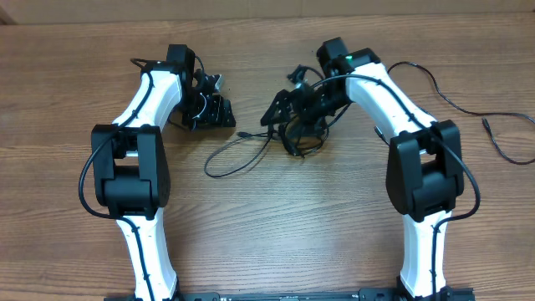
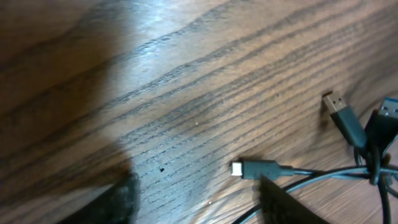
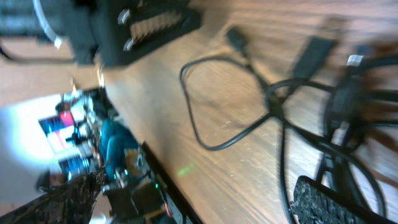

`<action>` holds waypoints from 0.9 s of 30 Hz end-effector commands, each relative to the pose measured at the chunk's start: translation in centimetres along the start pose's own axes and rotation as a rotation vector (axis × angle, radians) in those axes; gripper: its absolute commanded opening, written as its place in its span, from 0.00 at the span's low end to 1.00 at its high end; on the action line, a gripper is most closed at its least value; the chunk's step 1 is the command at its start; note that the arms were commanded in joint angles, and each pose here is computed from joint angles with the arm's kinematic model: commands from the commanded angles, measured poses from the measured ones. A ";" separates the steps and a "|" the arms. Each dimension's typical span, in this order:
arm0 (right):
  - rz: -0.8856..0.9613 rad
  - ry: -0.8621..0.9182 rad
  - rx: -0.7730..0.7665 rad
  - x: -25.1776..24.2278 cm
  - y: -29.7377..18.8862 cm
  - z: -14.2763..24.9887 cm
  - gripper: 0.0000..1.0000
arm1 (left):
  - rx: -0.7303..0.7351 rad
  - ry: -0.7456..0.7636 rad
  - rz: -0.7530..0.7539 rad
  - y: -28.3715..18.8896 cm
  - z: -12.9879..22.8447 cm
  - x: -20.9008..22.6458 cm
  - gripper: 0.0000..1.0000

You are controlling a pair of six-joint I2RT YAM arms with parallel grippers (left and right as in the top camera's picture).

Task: Untangle cables

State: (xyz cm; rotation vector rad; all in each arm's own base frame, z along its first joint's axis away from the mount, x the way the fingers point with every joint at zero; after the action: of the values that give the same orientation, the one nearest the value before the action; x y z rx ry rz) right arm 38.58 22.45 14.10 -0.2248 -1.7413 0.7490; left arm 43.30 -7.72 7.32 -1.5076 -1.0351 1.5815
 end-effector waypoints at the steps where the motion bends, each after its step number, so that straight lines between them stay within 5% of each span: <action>1: -0.073 -0.205 0.020 4.7 1.2 0.2 1.00 | 0.029 0.010 0.018 0.9 0.4 0.1 0.38; 3: -0.022 -0.239 0.058 5.0 2.4 0.7 1.00 | 0.029 0.009 0.018 0.9 0.4 0.1 0.36; 5: 0.137 -0.245 0.110 4.1 3.5 1.3 1.00 | 0.029 0.010 0.018 0.9 0.4 0.1 0.44; 10: 0.521 -0.058 0.172 0.7 2.6 2.5 1.00 | 0.029 0.007 0.018 0.9 0.4 0.1 0.49; 27: 0.557 0.317 0.080 -4.7 -4.9 3.4 1.00 | 0.028 0.008 0.018 0.9 0.4 0.1 0.49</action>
State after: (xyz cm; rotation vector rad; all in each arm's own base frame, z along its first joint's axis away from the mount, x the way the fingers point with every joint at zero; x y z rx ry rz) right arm 36.76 16.80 10.73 -0.6379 -1.3612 1.1790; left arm 43.24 -7.75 7.19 -1.5121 -1.0254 1.5768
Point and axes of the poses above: each gripper's point midway between its finger pads, its own y axis out along the fingers, its own x axis along the line the jaws close on, z = x × y, the point moved 6 cm from there along -y, back along the fingers, and after that the axes turned 12 degrees about -y, right-handed, at the moved point
